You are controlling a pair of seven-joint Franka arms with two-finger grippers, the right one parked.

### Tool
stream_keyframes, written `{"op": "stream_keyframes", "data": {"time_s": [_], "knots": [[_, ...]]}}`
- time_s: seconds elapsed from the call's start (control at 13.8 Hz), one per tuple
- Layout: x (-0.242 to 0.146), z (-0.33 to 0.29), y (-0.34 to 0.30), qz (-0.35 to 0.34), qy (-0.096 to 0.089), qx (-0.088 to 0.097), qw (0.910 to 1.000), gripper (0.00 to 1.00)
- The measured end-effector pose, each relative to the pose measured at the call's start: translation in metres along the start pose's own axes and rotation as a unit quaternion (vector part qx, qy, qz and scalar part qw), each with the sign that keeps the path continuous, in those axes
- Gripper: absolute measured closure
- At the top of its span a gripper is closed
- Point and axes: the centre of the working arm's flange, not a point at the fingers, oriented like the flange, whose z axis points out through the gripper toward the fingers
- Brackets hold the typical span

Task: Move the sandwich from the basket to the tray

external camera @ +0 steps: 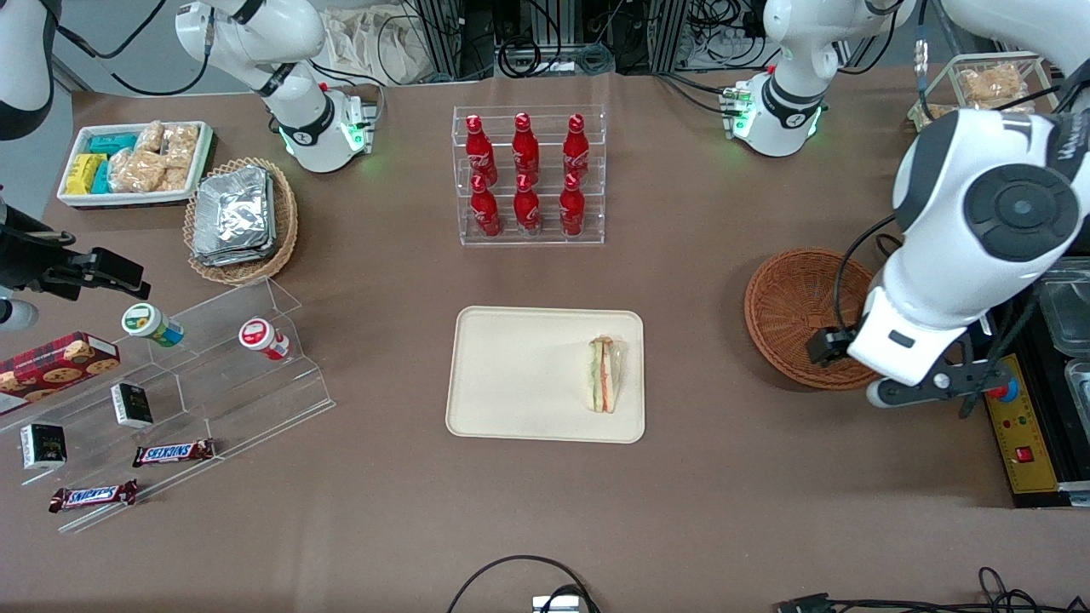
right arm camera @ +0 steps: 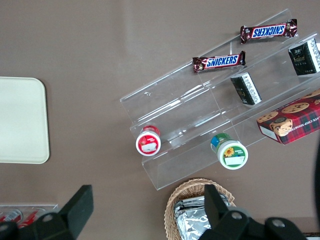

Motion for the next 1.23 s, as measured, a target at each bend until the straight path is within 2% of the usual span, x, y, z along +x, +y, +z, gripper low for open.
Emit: {"op": "stream_keyframes", "data": {"time_s": [0.36,0.58,0.8,1.23], "knots": [[-0.021,-0.017,-0.068,0.043,-0.009,-0.008,0.9990,0.00],[-0.043,-0.045,-0.100,0.050,-0.006,-0.049,0.9975,0.00],[-0.068,-0.070,-0.105,0.049,-0.010,-0.064,0.9967,0.00],[-0.090,-0.093,-0.111,0.047,-0.013,-0.067,0.9966,0.00]]}}
